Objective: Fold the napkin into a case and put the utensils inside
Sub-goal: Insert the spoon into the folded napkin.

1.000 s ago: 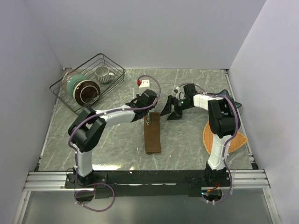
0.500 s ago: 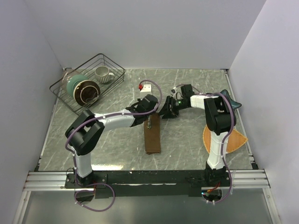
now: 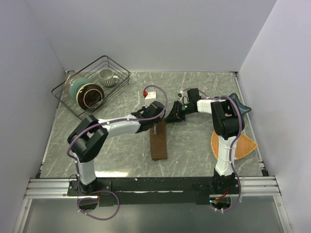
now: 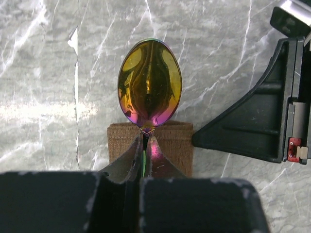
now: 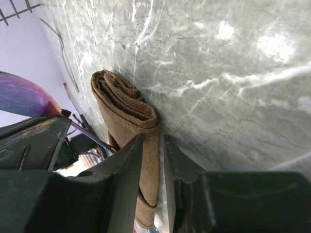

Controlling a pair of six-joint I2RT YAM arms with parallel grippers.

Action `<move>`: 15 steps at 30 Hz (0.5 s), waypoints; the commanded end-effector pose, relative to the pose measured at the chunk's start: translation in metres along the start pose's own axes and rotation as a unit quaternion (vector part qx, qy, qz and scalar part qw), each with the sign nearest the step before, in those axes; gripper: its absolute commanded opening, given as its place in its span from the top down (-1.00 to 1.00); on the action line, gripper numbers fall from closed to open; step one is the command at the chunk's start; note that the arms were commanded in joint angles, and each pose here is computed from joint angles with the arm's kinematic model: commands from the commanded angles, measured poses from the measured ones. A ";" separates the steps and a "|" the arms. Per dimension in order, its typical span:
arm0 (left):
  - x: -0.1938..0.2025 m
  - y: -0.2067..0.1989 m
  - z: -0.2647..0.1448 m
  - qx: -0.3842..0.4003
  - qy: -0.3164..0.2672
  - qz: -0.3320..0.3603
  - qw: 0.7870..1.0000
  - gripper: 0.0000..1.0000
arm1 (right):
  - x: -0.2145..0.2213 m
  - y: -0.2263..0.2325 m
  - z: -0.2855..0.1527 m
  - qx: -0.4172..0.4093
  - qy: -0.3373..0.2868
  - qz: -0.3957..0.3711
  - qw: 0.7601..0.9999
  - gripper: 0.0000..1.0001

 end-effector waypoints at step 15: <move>0.011 0.004 -0.017 0.003 0.036 -0.015 0.999 0.99 | 0.001 0.012 0.008 -0.030 0.000 -0.029 0.999 -0.11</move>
Point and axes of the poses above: each gripper's point midway between its finger pads, its own z axis out along the fingers, its own y axis along the line the jaws close on, x = y × z, the point moved 10 cm from there along -z, back along the fingers, and after that the axes turned 3 degrees about -z, right-handed, at the moved point
